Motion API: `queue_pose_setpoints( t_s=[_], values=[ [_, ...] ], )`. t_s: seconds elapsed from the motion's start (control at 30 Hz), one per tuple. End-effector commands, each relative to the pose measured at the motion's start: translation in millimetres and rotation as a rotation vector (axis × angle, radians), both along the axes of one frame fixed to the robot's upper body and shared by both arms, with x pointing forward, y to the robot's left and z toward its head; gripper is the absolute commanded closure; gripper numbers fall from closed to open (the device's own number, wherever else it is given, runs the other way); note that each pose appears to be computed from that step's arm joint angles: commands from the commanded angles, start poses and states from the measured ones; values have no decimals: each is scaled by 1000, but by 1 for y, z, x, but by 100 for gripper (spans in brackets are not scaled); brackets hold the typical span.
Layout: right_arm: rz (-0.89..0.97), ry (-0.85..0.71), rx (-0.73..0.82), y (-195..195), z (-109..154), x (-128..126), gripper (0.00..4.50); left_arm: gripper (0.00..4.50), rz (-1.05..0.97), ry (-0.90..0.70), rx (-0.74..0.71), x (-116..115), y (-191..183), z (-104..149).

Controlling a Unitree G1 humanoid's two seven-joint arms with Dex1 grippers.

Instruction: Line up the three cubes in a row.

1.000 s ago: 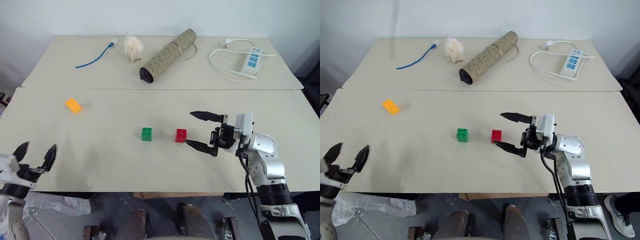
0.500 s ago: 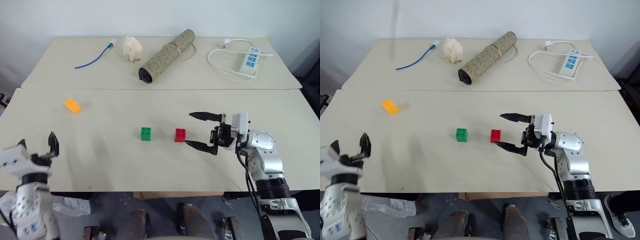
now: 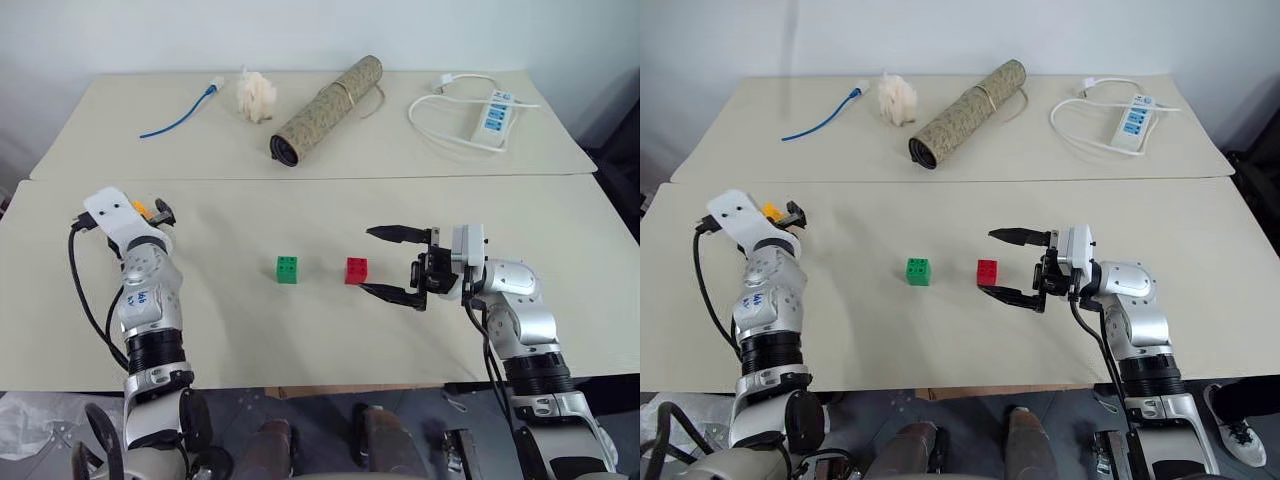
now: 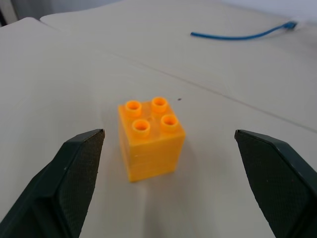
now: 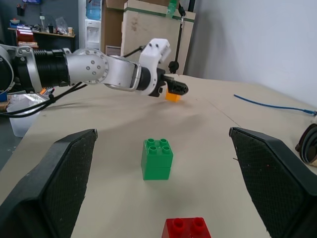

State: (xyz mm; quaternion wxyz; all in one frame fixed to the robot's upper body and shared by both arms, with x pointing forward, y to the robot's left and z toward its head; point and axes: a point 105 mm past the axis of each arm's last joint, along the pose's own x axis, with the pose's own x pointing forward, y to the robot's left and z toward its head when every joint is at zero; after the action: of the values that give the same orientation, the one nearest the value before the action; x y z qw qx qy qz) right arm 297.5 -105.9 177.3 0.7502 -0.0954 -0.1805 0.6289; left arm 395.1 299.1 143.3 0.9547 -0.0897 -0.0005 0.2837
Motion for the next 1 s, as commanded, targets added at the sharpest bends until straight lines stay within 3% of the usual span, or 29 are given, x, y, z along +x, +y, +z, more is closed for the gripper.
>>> queue_pose_setpoints(
  t_s=[0.03,0.47,0.57,0.83,0.93,1.0],
  values=[
    [-17,-37,14,-4,9,-3,0,3,65,5,49,1,11,10],
    [-66,-40,21,-9,7,-5,0,3,22,45,79,24,21,11],
    [-74,-38,25,-9,6,-6,0,55,31,39,78,26,21,12],
    [-94,-37,33,-9,4,-6,0,289,4,55,115,20,18,11],
    [-103,-39,35,-10,4,-6,0,299,-72,51,167,10,21,14],
    [-117,-40,31,-13,3,-7,0,299,-253,-80,209,-1,20,33]
  ],
)
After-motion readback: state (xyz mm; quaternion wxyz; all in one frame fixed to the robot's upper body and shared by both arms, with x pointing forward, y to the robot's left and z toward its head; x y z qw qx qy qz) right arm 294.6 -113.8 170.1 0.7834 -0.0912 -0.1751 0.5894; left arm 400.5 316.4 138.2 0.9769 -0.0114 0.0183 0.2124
